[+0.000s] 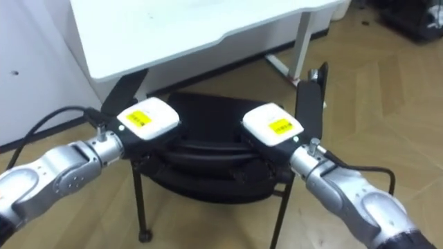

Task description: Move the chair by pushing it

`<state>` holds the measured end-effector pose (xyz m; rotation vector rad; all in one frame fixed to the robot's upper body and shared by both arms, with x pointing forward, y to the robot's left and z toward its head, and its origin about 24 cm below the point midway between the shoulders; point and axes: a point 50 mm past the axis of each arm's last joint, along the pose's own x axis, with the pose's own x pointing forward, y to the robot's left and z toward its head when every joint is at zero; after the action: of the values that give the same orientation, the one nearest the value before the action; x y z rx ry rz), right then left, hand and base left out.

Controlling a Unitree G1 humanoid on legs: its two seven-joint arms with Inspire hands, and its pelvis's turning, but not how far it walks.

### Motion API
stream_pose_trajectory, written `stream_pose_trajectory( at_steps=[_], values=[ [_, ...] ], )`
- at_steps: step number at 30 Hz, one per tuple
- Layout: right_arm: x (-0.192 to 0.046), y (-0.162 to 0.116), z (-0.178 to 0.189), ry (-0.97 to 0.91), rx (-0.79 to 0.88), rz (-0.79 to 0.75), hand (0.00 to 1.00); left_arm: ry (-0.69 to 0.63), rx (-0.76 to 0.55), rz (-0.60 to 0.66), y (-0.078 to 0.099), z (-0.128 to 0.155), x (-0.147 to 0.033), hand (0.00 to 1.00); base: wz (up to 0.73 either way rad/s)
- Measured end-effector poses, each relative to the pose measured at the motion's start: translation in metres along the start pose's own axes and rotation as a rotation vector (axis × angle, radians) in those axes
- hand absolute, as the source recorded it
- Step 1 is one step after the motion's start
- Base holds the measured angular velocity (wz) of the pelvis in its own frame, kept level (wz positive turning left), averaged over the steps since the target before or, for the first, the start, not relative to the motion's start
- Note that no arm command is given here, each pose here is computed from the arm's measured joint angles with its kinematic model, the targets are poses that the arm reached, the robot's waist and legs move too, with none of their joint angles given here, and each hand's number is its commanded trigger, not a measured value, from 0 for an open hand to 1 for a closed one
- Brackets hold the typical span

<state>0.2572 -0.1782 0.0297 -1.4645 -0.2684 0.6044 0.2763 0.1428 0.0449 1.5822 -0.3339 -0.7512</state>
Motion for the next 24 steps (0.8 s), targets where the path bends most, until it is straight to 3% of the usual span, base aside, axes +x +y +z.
stream_pose_trajectory(
  at_steps=[5, 24],
  values=[
    [0.000, -0.006, -0.002, 0.003, -0.024, -0.028, 1.00, 0.012, 0.006, 0.016, 0.007, 0.001, 0.002, 1.00, -0.14],
    [-0.015, 0.012, -0.003, 0.017, -0.025, -0.003, 1.00, -0.024, -0.013, -0.038, -0.006, 0.015, 0.007, 1.00, -0.07]
  ],
)
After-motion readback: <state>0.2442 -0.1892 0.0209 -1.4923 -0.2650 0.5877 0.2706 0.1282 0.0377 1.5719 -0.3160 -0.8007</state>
